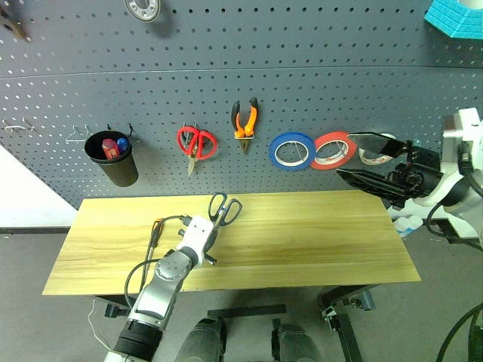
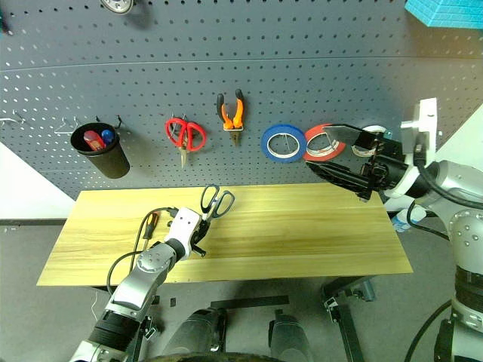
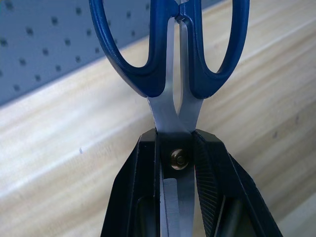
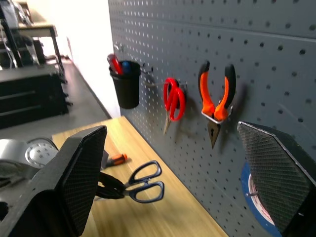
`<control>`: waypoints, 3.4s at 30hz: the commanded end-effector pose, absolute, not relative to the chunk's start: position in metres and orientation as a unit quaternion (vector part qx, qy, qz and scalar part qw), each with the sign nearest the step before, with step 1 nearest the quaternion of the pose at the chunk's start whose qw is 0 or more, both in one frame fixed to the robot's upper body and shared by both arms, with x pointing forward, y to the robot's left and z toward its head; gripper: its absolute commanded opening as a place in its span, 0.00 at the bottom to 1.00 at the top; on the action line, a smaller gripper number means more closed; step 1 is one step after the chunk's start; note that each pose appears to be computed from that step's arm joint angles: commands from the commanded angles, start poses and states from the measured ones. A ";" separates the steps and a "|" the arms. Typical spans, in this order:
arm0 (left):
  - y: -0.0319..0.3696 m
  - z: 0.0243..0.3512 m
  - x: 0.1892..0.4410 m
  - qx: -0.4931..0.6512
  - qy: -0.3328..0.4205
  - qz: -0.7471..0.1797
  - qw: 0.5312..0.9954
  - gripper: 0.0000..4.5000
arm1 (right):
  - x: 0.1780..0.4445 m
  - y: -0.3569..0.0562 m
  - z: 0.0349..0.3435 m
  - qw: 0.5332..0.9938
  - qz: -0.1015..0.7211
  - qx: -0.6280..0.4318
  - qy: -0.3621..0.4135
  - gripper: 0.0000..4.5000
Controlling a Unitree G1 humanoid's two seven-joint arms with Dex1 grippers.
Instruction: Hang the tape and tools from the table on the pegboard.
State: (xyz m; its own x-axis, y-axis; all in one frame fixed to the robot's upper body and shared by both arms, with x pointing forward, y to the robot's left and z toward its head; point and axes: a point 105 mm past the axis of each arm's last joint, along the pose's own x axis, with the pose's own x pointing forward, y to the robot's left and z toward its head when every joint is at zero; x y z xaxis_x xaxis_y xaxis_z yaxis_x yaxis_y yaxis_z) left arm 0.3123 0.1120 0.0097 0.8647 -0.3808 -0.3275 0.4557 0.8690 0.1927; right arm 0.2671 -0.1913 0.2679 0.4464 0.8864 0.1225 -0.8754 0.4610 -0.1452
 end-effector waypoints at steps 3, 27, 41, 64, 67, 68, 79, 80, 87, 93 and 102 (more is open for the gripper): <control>0.101 0.046 0.319 0.159 0.045 -0.232 0.959 0.14 | 0.257 -0.196 0.298 0.838 0.524 -0.020 -0.148 1.00; 0.112 0.119 0.316 0.232 -0.133 -0.177 0.947 0.14 | 0.259 -0.210 0.301 0.845 0.515 -0.039 -0.136 1.00; 0.144 0.149 0.316 0.257 -0.205 -0.076 0.941 0.14 | 0.258 -0.231 0.309 0.853 0.498 -0.043 -0.149 1.00; 0.171 0.149 0.317 0.260 -0.208 -0.014 0.943 0.14 | 0.258 -0.238 0.313 0.859 0.484 -0.048 -0.158 1.00; 0.180 0.145 0.318 0.258 -0.199 0.003 0.945 0.14 | 0.259 -0.238 0.313 0.860 0.483 -0.048 -0.159 1.00; 0.181 0.144 0.319 0.257 -0.196 0.003 0.946 0.14 | 0.260 -0.237 0.313 0.859 0.484 -0.047 -0.160 1.00; 0.165 0.130 0.339 0.211 -0.169 -0.036 0.962 0.14 | 0.262 -0.233 0.314 0.857 0.488 -0.046 -0.162 1.00; 0.164 0.130 0.340 0.210 -0.170 -0.039 0.962 0.14 | 0.262 -0.233 0.314 0.857 0.487 -0.046 -0.162 1.00; 0.158 0.132 0.340 0.200 -0.175 -0.063 0.962 0.14 | 0.261 -0.235 0.310 0.864 0.476 -0.050 -0.153 1.00; 0.150 0.140 0.326 0.209 -0.203 -0.091 0.952 0.14 | 0.262 -0.237 0.305 0.869 0.471 -0.050 -0.147 1.00; 0.148 0.141 0.328 0.193 -0.199 -0.088 0.957 0.14 | 0.266 -0.236 0.302 0.869 0.471 -0.049 -0.143 1.00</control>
State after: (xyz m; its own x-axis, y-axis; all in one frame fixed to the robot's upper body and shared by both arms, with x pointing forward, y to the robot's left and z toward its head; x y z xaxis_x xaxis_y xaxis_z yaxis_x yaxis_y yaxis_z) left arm 0.3278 0.1484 0.1257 0.9225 -0.2502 0.2941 0.1123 0.9026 0.4156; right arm 0.2694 -0.2380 0.2934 0.5266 0.8289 0.1888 -0.8124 0.5561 -0.1753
